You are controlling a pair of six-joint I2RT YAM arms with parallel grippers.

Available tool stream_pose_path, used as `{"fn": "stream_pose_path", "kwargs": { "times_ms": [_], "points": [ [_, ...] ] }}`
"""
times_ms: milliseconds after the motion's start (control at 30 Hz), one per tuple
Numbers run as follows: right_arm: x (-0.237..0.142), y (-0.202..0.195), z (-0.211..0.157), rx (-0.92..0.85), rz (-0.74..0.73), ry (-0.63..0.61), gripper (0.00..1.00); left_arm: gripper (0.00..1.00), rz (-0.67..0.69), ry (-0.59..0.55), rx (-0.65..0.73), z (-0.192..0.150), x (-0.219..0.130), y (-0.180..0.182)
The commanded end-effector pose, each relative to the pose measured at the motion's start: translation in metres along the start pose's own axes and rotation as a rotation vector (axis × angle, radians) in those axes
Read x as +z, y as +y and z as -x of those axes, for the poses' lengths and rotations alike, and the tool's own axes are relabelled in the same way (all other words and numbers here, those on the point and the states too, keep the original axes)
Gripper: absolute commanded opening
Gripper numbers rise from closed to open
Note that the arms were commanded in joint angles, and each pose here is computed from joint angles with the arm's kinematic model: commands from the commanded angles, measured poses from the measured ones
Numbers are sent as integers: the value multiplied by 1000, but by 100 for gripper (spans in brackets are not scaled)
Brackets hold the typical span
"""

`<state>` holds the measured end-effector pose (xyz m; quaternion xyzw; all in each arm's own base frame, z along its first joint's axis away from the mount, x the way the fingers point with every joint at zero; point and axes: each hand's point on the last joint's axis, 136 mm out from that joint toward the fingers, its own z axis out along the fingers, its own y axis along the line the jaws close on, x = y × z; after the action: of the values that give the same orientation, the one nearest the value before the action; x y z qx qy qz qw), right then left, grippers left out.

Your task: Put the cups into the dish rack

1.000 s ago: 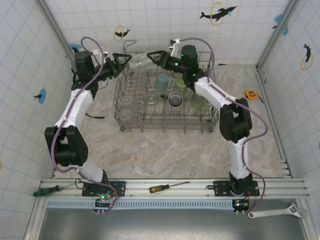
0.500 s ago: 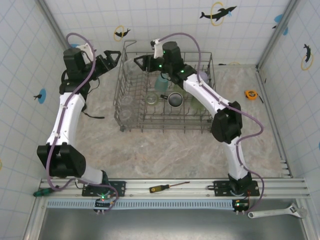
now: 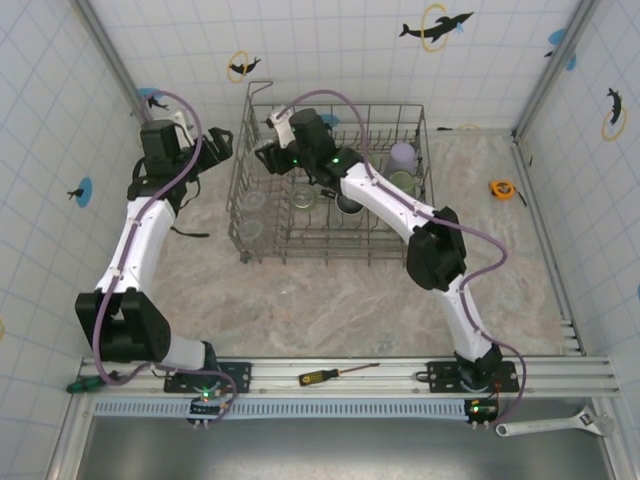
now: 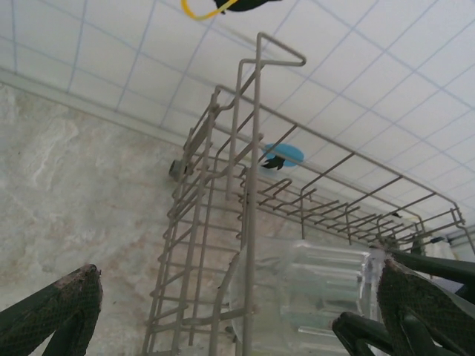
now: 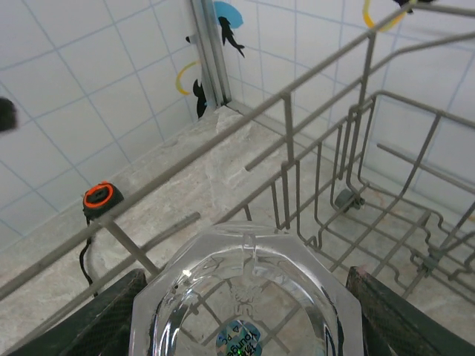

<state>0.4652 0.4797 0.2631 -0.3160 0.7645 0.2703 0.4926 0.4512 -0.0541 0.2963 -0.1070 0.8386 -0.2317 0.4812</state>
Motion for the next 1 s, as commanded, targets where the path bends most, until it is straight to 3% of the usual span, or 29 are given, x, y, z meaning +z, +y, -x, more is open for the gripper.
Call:
{"fn": "stream_pose_path", "kwargs": {
  "times_ms": [0, 567, 967],
  "points": [
    [14, -4, 9, -93, -52, -49, 30, 97, 13, -1, 16, -5, 9, 10],
    [39, -7, -20, -160, -98, -13, 29, 97, -140, 62, -135, -37, 29, -2],
    [50, 0, -30, -202, -93, -10, 30, 98, -158, 81, -135, -45, 31, -7]
  ]
}}
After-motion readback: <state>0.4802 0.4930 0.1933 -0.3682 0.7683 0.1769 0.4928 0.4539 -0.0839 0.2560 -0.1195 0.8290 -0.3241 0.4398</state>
